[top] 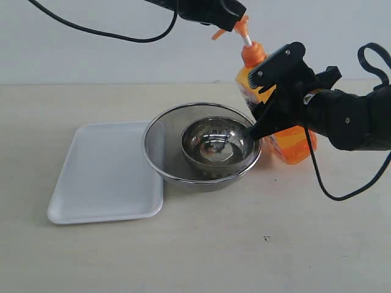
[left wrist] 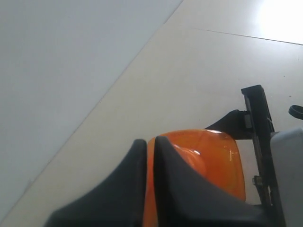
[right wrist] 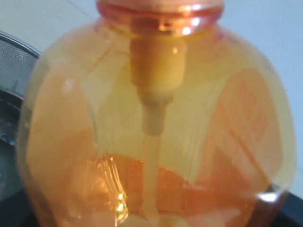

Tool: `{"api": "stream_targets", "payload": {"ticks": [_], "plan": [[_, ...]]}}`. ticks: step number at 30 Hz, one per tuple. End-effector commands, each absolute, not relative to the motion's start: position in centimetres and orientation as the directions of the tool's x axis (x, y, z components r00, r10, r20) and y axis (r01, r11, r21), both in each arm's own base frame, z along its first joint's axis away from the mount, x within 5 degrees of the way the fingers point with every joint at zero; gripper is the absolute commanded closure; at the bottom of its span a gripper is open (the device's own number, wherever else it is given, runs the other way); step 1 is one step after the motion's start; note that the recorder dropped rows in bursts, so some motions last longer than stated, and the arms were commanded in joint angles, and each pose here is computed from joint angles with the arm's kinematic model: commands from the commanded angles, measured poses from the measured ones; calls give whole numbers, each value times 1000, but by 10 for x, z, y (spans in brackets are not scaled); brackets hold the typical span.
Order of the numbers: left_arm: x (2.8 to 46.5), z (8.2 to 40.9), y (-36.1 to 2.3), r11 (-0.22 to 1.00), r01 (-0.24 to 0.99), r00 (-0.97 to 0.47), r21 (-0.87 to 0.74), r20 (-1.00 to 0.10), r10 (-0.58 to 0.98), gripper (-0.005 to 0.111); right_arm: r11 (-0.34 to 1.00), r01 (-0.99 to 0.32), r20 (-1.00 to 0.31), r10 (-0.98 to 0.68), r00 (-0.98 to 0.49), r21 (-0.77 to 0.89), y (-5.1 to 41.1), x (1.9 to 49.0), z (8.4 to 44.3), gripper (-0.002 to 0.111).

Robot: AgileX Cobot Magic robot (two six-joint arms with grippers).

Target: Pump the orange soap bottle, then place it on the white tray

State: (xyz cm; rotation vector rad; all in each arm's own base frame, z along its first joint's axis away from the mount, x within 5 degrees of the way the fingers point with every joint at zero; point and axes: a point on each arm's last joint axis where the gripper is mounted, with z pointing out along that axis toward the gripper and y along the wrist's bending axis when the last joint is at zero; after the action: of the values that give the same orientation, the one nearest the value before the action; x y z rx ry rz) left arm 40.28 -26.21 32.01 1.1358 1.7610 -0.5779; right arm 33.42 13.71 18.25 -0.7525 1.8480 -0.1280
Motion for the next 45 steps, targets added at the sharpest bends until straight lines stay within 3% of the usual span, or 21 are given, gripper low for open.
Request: {"api": "stream_targets", "payload": {"ticks": [1,27,33,45], "plan": [[398,309,-264,408,910,-156,76,-848,506,102,794,-424,-815,-548,-188,-436,138,336,188,108],[396,308,-265,388,920,-161,62,-841,516,102,794,-422,-816,-547,-186,-437,138,336,189,108],[399,289,-271,386,922,-199,31,-817,541,102,794,-422,-816,-547,-186,-437,138,336,189,108],[395,286,-275,362,932,-198,21,-807,556,102,794,-422,-816,-547,-186,-437,138,336,189,108]]}}
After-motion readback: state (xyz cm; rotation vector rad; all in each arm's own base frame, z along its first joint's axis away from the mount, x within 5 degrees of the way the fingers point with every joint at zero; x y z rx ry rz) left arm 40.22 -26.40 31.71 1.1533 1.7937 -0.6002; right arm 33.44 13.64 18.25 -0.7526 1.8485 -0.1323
